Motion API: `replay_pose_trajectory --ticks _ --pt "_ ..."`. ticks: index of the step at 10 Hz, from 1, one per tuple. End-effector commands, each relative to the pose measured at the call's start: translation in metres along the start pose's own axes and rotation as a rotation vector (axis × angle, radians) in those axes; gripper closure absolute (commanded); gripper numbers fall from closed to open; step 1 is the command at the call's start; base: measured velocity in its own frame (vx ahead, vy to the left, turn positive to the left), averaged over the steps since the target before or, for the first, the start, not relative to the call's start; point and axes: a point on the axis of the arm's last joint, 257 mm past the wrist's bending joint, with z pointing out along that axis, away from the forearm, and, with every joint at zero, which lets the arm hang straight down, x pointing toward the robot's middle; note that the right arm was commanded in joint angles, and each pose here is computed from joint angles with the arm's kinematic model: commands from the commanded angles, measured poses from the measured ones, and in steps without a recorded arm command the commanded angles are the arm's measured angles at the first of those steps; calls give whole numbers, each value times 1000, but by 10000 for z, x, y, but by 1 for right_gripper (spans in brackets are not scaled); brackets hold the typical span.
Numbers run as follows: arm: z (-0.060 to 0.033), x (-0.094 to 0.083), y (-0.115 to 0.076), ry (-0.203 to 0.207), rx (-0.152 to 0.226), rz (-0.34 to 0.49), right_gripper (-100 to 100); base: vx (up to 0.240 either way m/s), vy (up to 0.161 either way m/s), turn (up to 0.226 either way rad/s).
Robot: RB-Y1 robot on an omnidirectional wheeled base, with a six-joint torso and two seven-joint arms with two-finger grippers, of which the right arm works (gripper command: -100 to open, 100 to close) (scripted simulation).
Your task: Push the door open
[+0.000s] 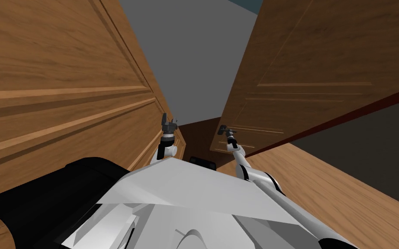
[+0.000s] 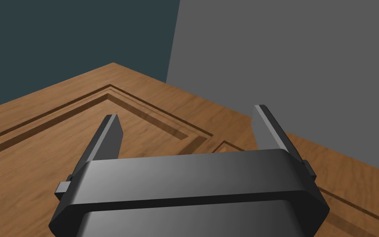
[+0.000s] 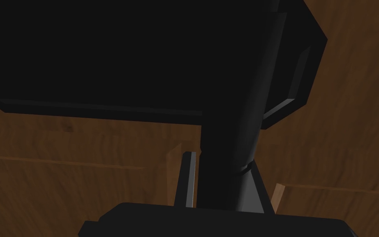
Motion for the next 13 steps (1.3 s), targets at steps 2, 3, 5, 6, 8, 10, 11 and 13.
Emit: replay_pose_trajectory --ticks 2,3,5,6,8,10,11,13 --pt "12 -38 34 -13 -7 -6 100 95 26 -65" --pt "15 -45 42 -18 -9 -8 100 202 5 -92" --pt "23 -63 63 -33 -14 -14 100 217 -11 -88" --pt "26 -71 72 -39 -16 -16 100 207 38 -94" --pt "33 -88 95 -58 -21 -23 100 243 54 -167" --pt "38 -98 111 -74 -24 -27 100 213 13 -143" --pt "40 -101 118 -82 -26 -29 100 167 21 -119" --pt "42 -102 124 -90 -27 -31 100 143 22 -80"
